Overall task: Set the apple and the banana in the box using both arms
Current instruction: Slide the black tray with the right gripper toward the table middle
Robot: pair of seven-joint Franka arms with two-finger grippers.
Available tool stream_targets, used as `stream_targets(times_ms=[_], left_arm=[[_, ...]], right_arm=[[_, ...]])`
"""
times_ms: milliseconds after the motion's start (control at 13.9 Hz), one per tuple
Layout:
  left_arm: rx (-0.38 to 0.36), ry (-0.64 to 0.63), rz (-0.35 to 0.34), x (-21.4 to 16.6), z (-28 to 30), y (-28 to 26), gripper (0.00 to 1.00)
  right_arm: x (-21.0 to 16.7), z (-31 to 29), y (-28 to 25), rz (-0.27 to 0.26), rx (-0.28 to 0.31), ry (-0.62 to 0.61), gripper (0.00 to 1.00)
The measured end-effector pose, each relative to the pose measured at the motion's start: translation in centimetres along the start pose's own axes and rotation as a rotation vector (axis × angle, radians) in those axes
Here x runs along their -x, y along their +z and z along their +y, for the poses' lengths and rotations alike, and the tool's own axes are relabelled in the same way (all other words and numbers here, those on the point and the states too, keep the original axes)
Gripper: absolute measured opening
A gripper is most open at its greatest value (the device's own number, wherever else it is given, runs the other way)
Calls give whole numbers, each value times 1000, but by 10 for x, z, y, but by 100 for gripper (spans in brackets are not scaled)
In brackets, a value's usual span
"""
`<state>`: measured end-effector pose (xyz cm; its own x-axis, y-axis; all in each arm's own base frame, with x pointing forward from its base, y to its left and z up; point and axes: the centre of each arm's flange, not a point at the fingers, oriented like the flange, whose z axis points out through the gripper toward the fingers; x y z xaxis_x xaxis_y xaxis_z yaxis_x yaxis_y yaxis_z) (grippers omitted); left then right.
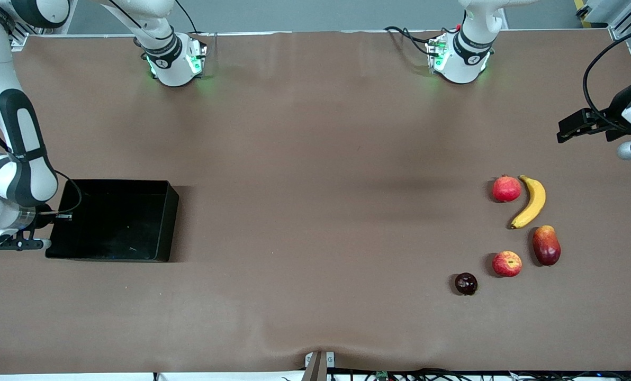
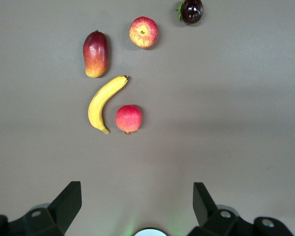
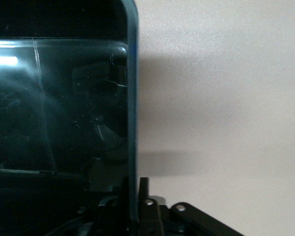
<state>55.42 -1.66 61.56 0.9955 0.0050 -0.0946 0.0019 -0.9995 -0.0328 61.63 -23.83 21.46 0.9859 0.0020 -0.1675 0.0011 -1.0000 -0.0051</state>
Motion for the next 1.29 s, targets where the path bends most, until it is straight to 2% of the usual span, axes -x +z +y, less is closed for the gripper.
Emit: stream_targets(times_ms=[287, 646, 933, 1291], left_arm=[[0, 0, 1, 0, 0, 0, 100], [1, 2, 11, -4, 1, 2, 100], [3, 4, 3, -9, 2, 9, 100], [2, 9, 3, -10, 4, 9, 100]], right_arm=[[-4, -1, -10, 17, 4, -6, 3], [-16, -25, -80, 101, 22, -43, 3], [-22, -104, -137, 115, -13, -97, 3], [-30, -247, -137, 69, -115, -103, 3]])
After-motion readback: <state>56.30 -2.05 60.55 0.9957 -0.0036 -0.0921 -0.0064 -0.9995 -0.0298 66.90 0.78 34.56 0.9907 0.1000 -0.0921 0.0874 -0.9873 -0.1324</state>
